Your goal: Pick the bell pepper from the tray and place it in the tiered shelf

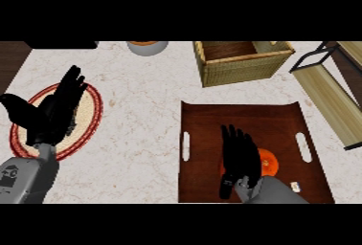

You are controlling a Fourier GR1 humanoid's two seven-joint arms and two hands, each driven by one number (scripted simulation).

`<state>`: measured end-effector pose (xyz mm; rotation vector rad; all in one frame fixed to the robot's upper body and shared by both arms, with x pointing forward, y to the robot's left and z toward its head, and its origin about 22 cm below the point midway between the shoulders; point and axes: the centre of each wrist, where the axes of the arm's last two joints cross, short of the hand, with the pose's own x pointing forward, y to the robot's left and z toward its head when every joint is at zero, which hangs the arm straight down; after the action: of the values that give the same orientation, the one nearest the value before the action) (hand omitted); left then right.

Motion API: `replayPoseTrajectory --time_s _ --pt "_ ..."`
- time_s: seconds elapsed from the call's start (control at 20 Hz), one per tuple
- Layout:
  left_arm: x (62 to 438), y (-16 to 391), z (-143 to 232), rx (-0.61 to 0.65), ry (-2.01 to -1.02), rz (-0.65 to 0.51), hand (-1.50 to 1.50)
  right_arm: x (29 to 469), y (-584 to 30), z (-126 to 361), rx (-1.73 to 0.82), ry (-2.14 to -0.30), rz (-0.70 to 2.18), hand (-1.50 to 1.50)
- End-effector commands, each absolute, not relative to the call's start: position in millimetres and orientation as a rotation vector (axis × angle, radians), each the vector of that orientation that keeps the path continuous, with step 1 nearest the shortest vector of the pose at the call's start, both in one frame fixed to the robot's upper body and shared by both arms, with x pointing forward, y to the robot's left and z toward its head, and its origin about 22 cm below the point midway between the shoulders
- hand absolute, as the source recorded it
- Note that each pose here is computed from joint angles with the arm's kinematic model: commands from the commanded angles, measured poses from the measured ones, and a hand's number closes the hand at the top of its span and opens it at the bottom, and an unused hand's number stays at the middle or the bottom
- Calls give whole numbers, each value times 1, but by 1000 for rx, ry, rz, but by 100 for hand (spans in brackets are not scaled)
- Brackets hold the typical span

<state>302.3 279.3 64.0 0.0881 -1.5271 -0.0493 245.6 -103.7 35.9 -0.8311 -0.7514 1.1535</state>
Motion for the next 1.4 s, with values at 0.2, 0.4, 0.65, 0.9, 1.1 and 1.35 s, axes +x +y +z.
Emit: replayPoseTrajectory --time_s 0.2,0.4,0.65,0.9,1.1,1.35 --pt "293 270 66 95 -1531 -58 0 258 -121 38 -879 -612 1082 -150" --pt "308 284 65 83 -1534 -43 0 244 -114 -1 -838 -594 1085 -150" --pt "296 258 69 87 -1546 -64 0 257 -99 -16 -845 -610 1124 150" --pt "301 265 60 99 -1525 -44 0 251 -96 -9 -914 -721 1175 150" --pt "302 279 71 86 -1516 -53 0 263 -82 -1 -954 -804 1135 150" --pt "301 271 59 85 -1525 -59 0 224 -85 -2 -759 -1071 1250 150"
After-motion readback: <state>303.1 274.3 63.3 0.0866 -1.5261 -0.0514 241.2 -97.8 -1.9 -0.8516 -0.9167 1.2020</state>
